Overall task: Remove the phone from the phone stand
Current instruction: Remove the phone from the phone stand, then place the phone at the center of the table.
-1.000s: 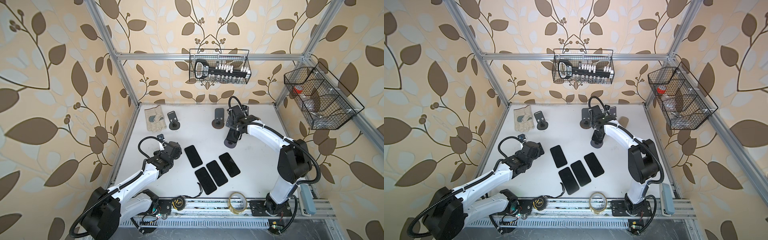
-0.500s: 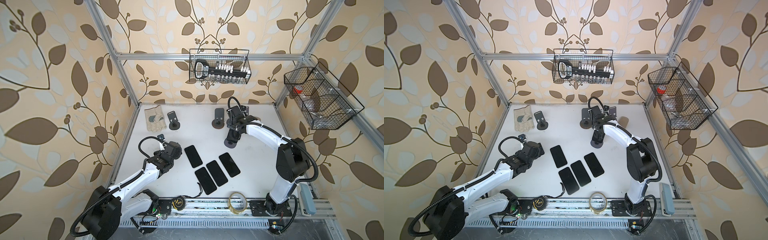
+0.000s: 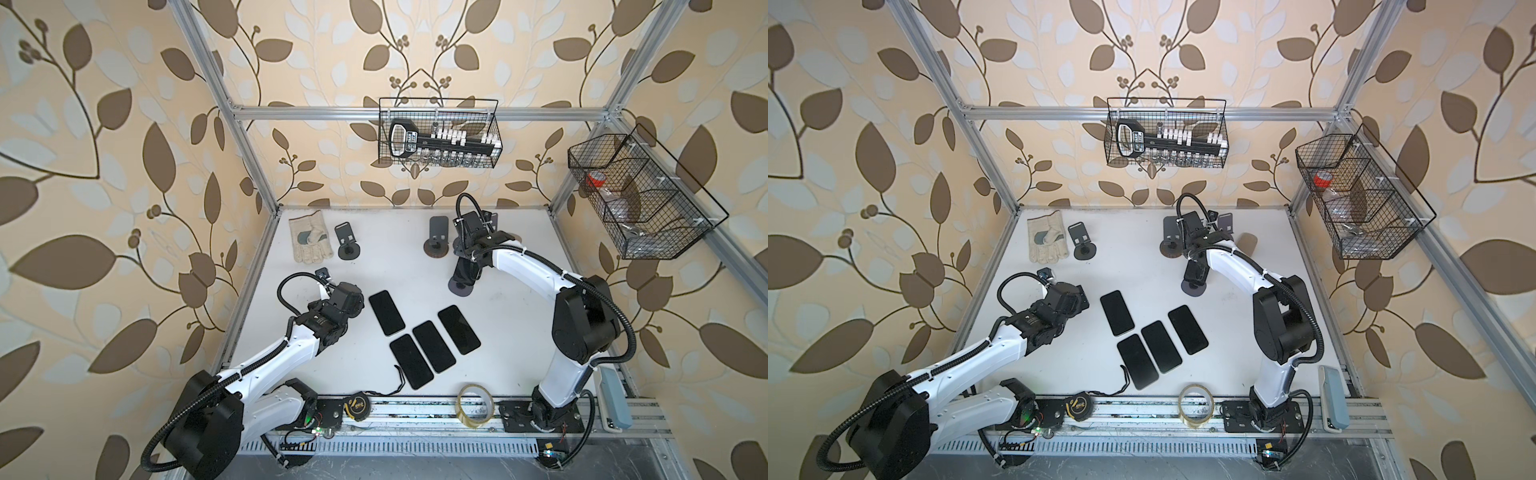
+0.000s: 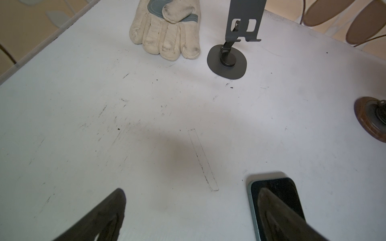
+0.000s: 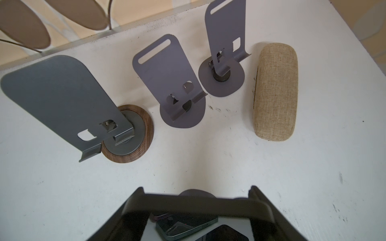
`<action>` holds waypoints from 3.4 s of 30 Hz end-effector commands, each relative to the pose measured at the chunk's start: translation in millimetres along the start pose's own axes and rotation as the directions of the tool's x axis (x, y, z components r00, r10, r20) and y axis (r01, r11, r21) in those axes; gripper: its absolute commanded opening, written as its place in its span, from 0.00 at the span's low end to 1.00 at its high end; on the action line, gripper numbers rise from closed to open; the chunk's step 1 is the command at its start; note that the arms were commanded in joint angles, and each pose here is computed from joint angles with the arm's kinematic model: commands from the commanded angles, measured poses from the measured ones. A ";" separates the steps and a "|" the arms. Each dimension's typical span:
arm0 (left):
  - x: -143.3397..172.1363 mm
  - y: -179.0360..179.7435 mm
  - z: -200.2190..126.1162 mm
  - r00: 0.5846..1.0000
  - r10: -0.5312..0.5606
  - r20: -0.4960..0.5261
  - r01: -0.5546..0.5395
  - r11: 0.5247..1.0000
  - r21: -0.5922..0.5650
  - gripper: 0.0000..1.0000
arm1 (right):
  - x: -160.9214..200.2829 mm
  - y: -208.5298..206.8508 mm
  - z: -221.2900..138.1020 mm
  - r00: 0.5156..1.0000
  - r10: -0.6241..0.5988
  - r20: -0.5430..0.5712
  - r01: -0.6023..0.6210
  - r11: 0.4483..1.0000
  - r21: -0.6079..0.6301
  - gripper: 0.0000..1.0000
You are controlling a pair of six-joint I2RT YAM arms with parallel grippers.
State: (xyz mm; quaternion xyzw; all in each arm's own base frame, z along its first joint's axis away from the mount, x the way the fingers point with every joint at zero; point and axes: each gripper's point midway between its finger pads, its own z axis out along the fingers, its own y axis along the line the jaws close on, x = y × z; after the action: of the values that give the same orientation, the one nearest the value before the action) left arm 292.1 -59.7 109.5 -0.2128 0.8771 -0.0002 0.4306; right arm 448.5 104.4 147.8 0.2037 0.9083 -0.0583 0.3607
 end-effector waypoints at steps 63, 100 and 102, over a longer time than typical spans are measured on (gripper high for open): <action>-18.0 1.2 -5.6 0.997 -0.042 0.068 0.044 0.999 -0.027 0.99 | 122.6 151.0 -101.1 0.867 -0.498 0.005 0.404 0.698 -0.592 0.55; -14.9 0.4 -2.4 0.997 -0.043 0.059 0.045 0.999 -0.030 0.99 | 183.4 171.4 -32.7 0.724 -0.685 -0.084 0.554 0.649 -0.522 0.55; -15.7 0.3 -2.8 0.997 -0.044 0.061 0.046 0.998 -0.030 0.99 | 186.9 170.5 -29.8 0.720 -0.688 -0.091 0.554 0.649 -0.521 0.55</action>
State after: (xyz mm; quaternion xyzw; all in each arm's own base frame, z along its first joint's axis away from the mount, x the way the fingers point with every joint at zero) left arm 293.5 -56.1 110.3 -0.2262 0.8716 0.0069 0.4348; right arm 377.6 330.2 62.2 -0.2014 0.9474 0.0797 0.2355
